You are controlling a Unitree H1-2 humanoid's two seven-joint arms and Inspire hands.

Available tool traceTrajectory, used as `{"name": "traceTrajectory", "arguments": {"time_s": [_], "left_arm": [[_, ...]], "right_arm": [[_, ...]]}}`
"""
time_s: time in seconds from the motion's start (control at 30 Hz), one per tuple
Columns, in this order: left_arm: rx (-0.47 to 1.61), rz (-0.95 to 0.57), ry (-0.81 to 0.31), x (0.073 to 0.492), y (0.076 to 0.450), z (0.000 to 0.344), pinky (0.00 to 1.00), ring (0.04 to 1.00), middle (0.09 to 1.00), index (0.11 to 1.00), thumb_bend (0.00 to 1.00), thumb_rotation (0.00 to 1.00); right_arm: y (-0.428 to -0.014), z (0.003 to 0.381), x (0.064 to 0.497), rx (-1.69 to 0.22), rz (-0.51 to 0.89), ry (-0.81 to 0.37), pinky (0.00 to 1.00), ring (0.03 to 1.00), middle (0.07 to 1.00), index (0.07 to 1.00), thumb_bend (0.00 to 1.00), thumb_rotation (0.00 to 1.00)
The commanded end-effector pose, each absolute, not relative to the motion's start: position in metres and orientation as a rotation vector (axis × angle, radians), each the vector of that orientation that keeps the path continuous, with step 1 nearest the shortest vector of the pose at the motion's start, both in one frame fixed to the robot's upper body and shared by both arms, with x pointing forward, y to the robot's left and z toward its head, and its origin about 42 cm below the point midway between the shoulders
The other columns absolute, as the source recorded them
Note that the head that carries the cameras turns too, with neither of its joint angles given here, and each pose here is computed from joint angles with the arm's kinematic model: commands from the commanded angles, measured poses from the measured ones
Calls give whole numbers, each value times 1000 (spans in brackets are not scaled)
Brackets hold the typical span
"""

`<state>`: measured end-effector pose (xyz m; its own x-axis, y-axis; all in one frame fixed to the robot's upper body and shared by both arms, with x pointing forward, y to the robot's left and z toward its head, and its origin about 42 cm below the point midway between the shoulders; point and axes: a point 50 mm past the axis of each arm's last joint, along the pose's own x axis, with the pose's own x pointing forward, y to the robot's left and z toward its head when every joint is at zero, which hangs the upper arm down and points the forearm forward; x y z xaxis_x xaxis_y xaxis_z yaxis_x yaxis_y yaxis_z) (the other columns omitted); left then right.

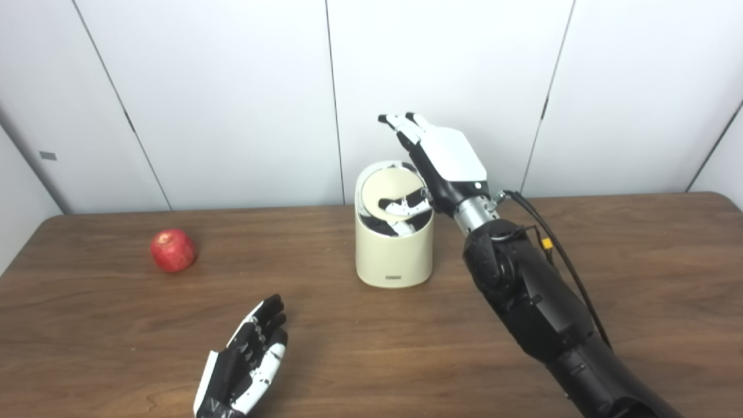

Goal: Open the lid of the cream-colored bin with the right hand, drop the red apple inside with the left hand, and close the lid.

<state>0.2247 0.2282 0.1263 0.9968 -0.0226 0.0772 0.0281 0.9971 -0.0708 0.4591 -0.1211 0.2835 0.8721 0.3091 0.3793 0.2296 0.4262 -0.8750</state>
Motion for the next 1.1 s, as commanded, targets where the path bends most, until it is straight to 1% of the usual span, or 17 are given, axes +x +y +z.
{"name": "traceTrajectory", "arguments": {"time_s": [0.0, 0.23, 0.33, 0.4, 0.47, 0.53, 0.57, 0.67, 0.77, 0.87, 0.97, 1.07], "left_arm": [[-64, -33, -117, 223, 229, 136, 904, 901, 908, 897, 303, 336], [-61, -31, -121, 224, 229, 135, 895, 894, 903, 892, 308, 339], [-59, -35, -119, 224, 229, 135, 900, 901, 909, 896, 297, 341], [-60, -35, -118, 224, 229, 135, 901, 901, 909, 896, 300, 341], [-62, -36, -118, 224, 228, 135, 902, 901, 911, 899, 294, 335], [-65, -36, -118, 224, 228, 135, 903, 901, 911, 900, 287, 322], [-67, -35, -118, 224, 228, 135, 903, 901, 911, 899, 287, 317], [-74, -34, -114, 225, 229, 134, 906, 901, 911, 896, 286, 301], [-63, -35, -116, 225, 229, 134, 907, 903, 911, 896, 285, 308], [-60, -35, -114, 225, 230, 133, 903, 900, 908, 897, 293, 330], [-61, -32, -112, 225, 230, 132, 899, 898, 906, 895, 291, 312], [-63, -31, -111, 224, 230, 133, 899, 898, 906, 895, 284, 304]], "right_arm": [[-132, 295, 466, -1199, 12, -556, 893, 963, 920, 921, 996, 71], [-129, 294, 463, -1155, 12, -558, 882, 956, 916, 919, 976, 95], [-130, 301, 460, -1098, -6, -567, 867, 952, 910, 925, 939, 150], [-133, 308, 458, -1057, -24, -579, 858, 940, 900, 915, 931, 160], [-136, 316, 455, -1025, -40, -582, 869, 929, 899, 915, 916, 200], [-139, 322, 453, -1002, -54, -580, 864, 921, 900, 917, 901, 217], [-142, 325, 452, -991, -63, -581, 850, 915, 898, 915, 897, 222], [-154, 332, 448, -960, -97, -594, 783, 890, 892, 911, 868, 277], [-165, 334, 444, -929, -124, -580, 757, 864, 868, 898, 849, 307], [-172, 332, 442, -907, -132, -557, 676, 829, 863, 883, 846, 286], [-178, 328, 438, -880, -127, -544, 608, 807, 869, 878, 845, 252], [-181, 325, 437, -861, -122, -539, 581, 791, 864, 871, 847, 228]]}}
